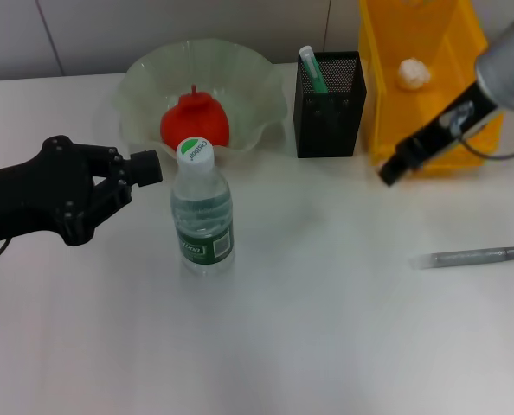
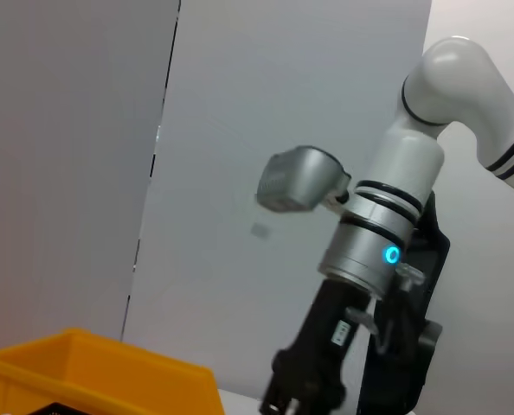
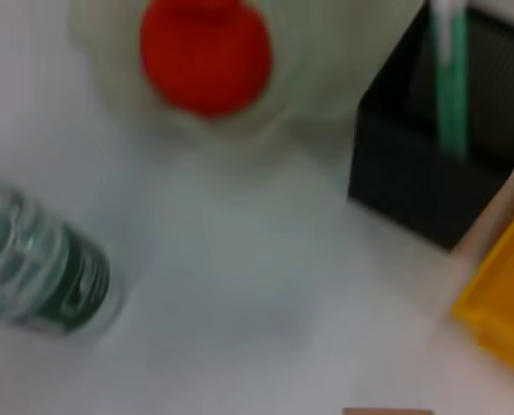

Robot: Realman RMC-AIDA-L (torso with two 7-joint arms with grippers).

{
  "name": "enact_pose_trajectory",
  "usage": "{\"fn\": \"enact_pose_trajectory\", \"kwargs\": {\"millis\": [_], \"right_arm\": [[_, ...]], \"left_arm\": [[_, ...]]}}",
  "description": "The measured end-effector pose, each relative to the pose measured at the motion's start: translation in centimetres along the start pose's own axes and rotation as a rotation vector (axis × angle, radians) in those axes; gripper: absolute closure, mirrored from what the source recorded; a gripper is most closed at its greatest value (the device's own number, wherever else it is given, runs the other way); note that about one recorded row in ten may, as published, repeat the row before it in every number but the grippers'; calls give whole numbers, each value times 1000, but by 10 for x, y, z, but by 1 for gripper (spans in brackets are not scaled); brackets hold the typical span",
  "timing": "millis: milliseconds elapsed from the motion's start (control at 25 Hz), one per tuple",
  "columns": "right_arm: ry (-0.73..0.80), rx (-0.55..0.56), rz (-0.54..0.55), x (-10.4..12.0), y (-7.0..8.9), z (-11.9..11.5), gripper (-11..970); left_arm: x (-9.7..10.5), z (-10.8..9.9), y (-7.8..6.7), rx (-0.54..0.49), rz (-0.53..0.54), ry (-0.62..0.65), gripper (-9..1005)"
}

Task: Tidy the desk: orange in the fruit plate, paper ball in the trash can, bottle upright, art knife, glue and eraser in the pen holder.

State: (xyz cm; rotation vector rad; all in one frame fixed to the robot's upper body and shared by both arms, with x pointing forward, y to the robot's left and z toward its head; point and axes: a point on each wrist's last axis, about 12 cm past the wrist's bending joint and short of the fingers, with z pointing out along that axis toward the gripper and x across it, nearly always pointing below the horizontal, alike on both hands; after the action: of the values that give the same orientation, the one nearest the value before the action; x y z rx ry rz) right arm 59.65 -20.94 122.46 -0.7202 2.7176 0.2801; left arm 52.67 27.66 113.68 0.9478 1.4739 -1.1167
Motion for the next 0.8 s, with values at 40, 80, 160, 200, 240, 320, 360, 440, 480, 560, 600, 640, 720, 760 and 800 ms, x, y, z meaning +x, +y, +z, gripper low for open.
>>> {"fn": "enact_pose_trajectory", "kwargs": {"millis": [40,80,160,200,240,320,360,440,480,560,600,640,720,760,800], "right_arm": [[-22,4,-2,-2,-3,-1,573],[-22,4,-2,-2,-3,-1,573],[-65,13,-7,-5,-7,-2,573],[-107,24,-14,-8,-11,-3,574],[-107,24,-14,-8,-11,-3,574],[-164,40,-17,-13,-18,-5,574],[-164,40,-17,-13,-18,-5,574],[-206,44,-17,-16,-23,-7,574],[-225,43,-19,-18,-24,-8,574],[-256,44,-26,-21,-27,-9,574],[-280,53,-35,-24,-31,-9,574],[-280,53,-35,-24,-31,-9,574],[-307,58,-46,-27,-36,-7,574],[-307,58,-46,-27,-36,-7,574],[-328,44,-46,-30,-41,-6,574]], "left_arm": [[0,0,0,0,0,-2,991],[0,0,0,0,0,-4,991],[-1,-1,0,-3,0,-10,991],[-1,-2,0,-5,0,-12,991],[-1,-2,0,-7,0,-15,991],[-1,-4,0,-14,0,-24,992],[-1,-4,0,-14,0,-24,992],[-1,-4,0,-16,-1,-27,992],[-1,-4,-1,-16,-1,-28,992],[-1,-4,-1,-16,-2,-29,992],[0,-4,-1,-17,-4,-29,992],[0,-4,-1,-17,-4,-29,992],[1,-5,-2,-20,-6,-33,992],[1,-5,-2,-20,-6,-33,992],[1,-5,-2,-22,-6,-35,992]]}}
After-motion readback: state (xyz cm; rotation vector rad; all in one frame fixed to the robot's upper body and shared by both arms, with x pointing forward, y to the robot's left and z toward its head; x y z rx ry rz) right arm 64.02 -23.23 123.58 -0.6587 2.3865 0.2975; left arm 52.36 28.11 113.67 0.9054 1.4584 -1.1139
